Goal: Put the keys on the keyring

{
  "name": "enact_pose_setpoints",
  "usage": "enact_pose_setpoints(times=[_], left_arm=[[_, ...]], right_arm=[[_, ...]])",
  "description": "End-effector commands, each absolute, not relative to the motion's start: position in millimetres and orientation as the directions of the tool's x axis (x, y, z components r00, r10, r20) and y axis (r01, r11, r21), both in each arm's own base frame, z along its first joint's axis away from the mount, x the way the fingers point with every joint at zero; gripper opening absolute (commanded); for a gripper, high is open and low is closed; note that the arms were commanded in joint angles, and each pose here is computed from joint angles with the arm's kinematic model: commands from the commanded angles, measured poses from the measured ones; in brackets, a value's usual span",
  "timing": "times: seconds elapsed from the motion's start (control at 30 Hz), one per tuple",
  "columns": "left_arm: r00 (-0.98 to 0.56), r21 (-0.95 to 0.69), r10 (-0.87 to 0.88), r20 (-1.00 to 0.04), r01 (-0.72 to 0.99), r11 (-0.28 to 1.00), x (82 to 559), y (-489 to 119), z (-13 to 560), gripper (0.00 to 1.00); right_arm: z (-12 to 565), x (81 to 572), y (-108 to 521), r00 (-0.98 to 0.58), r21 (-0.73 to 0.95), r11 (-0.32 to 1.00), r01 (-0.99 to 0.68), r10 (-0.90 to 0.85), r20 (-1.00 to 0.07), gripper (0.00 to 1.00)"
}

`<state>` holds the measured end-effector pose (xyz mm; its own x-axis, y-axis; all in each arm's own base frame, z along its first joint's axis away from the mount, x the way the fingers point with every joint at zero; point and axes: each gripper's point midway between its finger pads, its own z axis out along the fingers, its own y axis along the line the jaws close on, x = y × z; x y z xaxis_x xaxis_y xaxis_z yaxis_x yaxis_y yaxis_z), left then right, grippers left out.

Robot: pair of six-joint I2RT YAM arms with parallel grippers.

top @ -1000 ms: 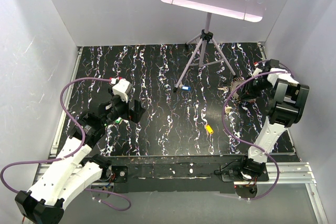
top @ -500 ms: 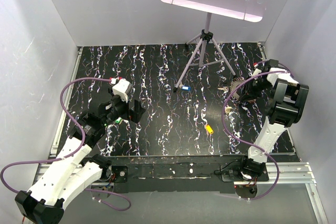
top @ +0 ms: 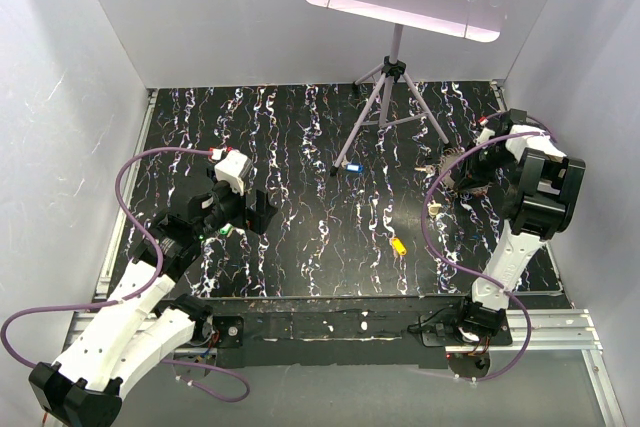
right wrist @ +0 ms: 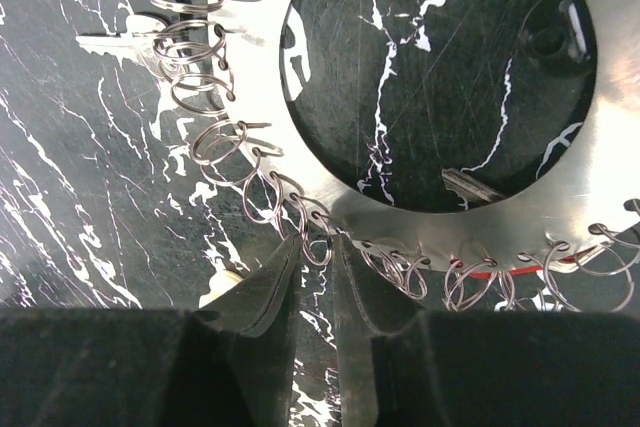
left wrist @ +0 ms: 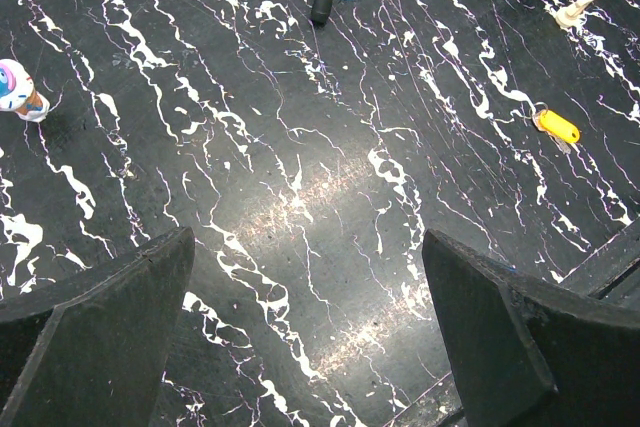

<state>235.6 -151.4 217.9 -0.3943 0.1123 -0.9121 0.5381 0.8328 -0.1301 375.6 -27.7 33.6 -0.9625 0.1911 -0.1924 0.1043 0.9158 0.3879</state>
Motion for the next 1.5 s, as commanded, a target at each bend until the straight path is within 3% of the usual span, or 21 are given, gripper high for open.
enact_pose_setpoints(times=[0.0,0.87,1.0,1.17,1.3,1.47], left_arm=[[-0.378,-0.119,0.117,-0.918,0.545,0.830,237.1,-150.6,219.2,0.98],[-0.380,-0.117,0.118,-0.917,0.540,0.834,237.5,-149.6,218.1,0.98],[-0.378,-0.116,0.116,-0.919,0.539,0.834,237.6,-149.3,219.2,0.98],[-0.378,-0.115,0.116,-0.919,0.538,0.835,237.7,-149.1,219.2,0.98],[-0.378,-0.113,0.118,-0.918,0.537,0.836,237.5,-148.6,218.5,0.98],[-0.373,-0.111,0.116,-0.921,0.534,0.838,237.6,-147.8,220.4,0.98]], right_arm=[[36.8,377.8,-28.8,-0.968,0.373,0.923,0.090,0.169,-0.183,0.26],[30.6,376.2,-24.7,-0.983,0.300,0.953,0.049,0.099,-0.157,0.23],[29.8,375.6,-24.5,-0.984,0.291,0.956,0.043,0.092,-0.155,0.17],[30.8,377.0,-23.9,-0.982,0.297,0.954,0.037,0.090,-0.168,0.01],[40.1,378.4,-26.6,-0.974,0.324,0.945,0.042,0.111,-0.199,0.01],[76.5,382.3,-27.6,-0.935,0.417,0.909,0.022,0.166,-0.312,0.01]])
